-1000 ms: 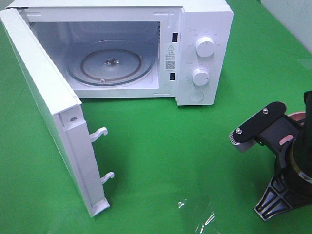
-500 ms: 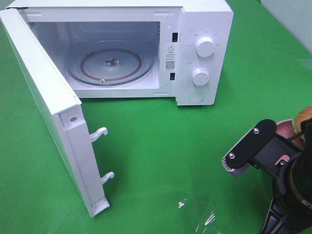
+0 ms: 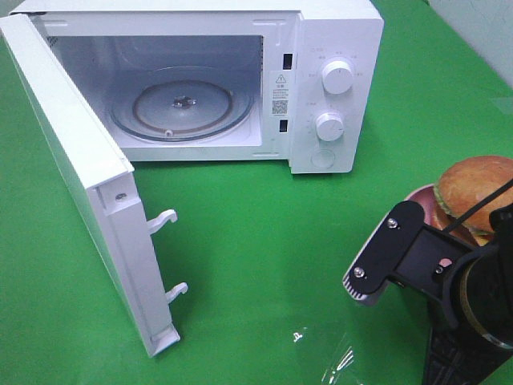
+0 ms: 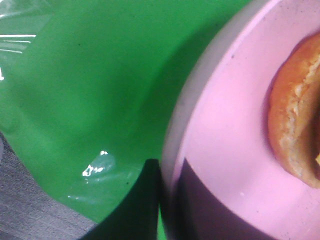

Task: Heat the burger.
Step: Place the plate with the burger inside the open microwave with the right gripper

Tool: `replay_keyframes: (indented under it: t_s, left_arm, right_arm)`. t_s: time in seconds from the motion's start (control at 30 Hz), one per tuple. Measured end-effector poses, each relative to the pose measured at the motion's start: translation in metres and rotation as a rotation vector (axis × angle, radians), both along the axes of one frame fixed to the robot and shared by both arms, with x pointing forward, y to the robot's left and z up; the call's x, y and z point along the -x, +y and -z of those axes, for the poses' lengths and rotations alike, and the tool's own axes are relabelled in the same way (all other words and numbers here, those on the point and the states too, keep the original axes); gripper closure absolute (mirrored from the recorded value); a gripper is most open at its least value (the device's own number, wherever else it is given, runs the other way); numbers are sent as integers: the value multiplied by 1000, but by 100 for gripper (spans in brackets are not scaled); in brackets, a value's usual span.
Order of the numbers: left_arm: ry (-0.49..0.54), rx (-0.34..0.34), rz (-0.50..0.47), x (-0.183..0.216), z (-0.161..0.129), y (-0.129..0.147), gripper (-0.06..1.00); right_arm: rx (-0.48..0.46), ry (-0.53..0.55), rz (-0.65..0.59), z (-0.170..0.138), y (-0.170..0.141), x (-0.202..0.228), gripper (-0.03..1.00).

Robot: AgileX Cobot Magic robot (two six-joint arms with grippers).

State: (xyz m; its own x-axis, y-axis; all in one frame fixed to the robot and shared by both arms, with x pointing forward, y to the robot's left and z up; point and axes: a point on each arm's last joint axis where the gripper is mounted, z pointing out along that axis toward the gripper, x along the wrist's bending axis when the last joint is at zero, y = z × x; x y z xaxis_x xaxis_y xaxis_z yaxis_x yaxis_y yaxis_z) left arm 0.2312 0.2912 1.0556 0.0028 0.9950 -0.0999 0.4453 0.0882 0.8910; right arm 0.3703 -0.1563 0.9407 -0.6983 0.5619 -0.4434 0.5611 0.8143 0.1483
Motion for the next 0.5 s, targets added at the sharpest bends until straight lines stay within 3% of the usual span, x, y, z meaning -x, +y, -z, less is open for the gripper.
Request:
replay_keyframes:
  t_s: [0.2,0.5]
  left_arm:
    - [0,0,0,0,0,0,-1]
    - [0,0,0,0,0,0,-1]
  right_arm:
    - [31,-19,-198,0,5,-3,92]
    - [53,-73,-329,-3,10,-8,92]
